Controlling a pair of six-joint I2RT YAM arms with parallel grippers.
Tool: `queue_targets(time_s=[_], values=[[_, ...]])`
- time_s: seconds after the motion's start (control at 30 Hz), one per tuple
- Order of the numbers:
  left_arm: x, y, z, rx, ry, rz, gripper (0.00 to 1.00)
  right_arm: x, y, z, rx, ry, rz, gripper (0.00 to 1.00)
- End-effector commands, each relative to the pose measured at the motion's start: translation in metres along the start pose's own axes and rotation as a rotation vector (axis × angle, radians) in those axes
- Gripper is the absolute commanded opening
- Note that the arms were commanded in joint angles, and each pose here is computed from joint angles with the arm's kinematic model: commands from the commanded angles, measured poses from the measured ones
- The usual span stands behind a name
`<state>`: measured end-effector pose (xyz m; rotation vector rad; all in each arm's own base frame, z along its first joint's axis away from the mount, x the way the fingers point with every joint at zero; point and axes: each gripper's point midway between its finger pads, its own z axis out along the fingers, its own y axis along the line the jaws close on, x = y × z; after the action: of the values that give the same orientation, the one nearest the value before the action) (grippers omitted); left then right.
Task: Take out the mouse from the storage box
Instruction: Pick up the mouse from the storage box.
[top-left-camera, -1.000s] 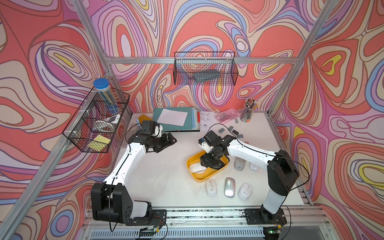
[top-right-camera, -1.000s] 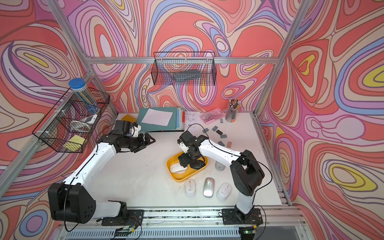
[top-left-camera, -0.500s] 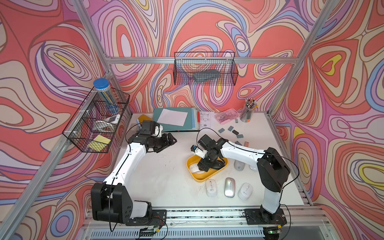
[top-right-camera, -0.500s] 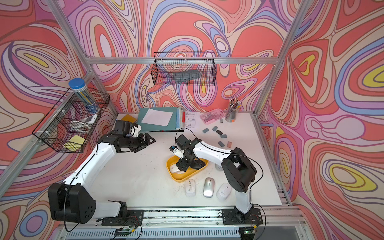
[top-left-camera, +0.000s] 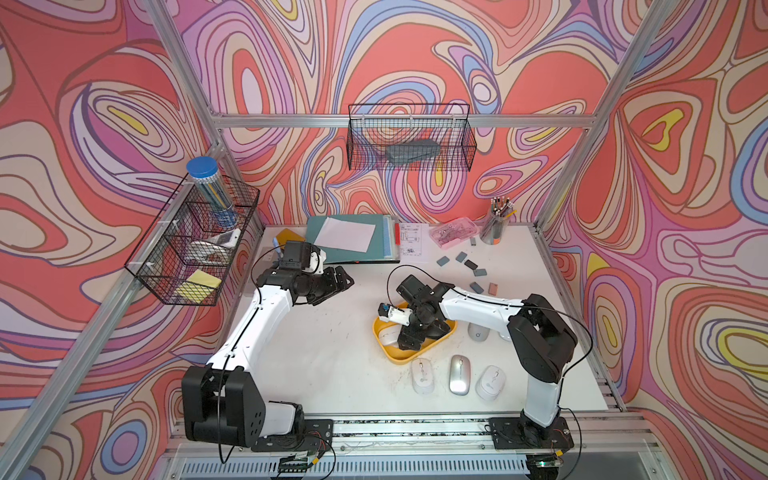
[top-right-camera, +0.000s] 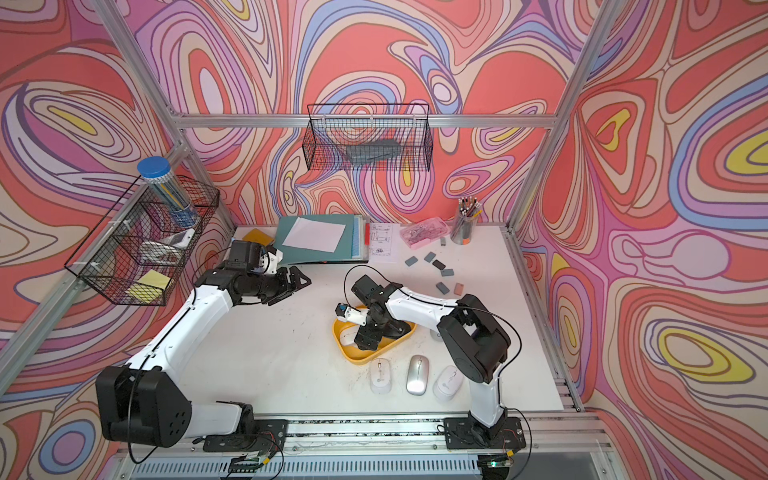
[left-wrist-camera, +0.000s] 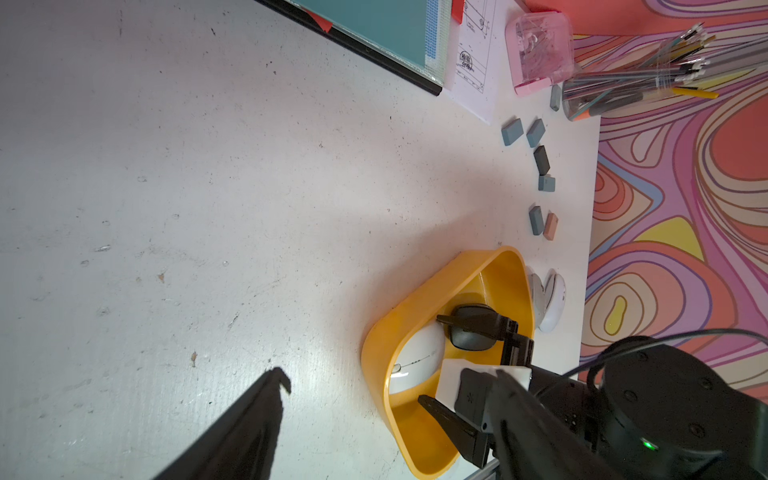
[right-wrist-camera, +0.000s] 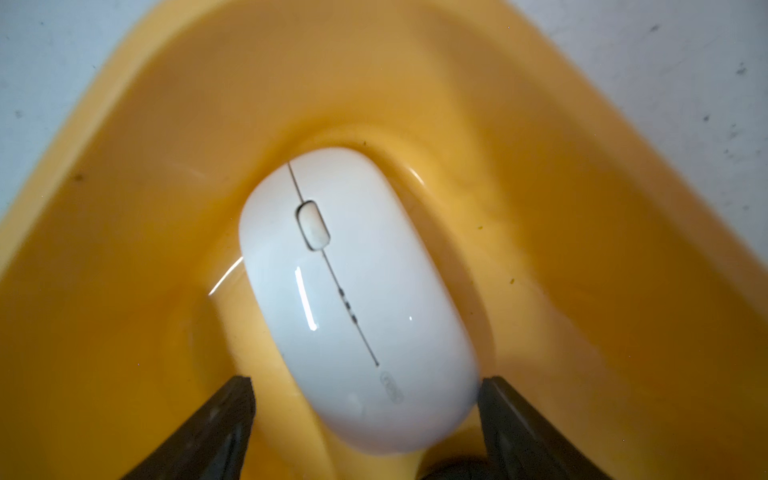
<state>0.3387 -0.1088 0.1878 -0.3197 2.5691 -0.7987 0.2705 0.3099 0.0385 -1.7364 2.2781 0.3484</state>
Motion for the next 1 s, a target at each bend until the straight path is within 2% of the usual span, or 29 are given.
queue_targets(time_s=[0.0, 0.17, 0.23, 0.4, 0.6, 0.77, 0.97], values=[[0.004, 0.001, 0.004, -0.004, 0.023, 0.01, 0.82, -0.017, -0.003, 0.006, -0.001, -0.056, -0.079, 0.86], [0.004, 0.001, 0.005, -0.001, 0.027, 0.012, 0.82, -0.019, 0.002, 0.017, -0.049, -0.064, -0.118, 0.85], [0.004, 0.0, 0.004, -0.001, 0.026, 0.012, 0.82, -0.02, 0.005, 0.019, -0.078, -0.061, -0.108, 0.81], [0.004, 0.0, 0.004, -0.001, 0.026, 0.014, 0.82, -0.016, 0.011, 0.025, -0.112, -0.002, -0.033, 0.58], [0.004, -0.001, 0.004, 0.004, 0.027, 0.013, 0.81, -0.016, 0.016, 0.02, -0.109, -0.005, 0.031, 0.31], [0.005, -0.001, 0.003, 0.005, 0.025, 0.014, 0.81, -0.026, 0.015, 0.013, -0.073, -0.023, 0.107, 0.27], [0.004, -0.003, 0.003, 0.009, 0.022, 0.014, 0.81, -0.033, 0.013, -0.003, 0.021, -0.033, 0.115, 0.25]])
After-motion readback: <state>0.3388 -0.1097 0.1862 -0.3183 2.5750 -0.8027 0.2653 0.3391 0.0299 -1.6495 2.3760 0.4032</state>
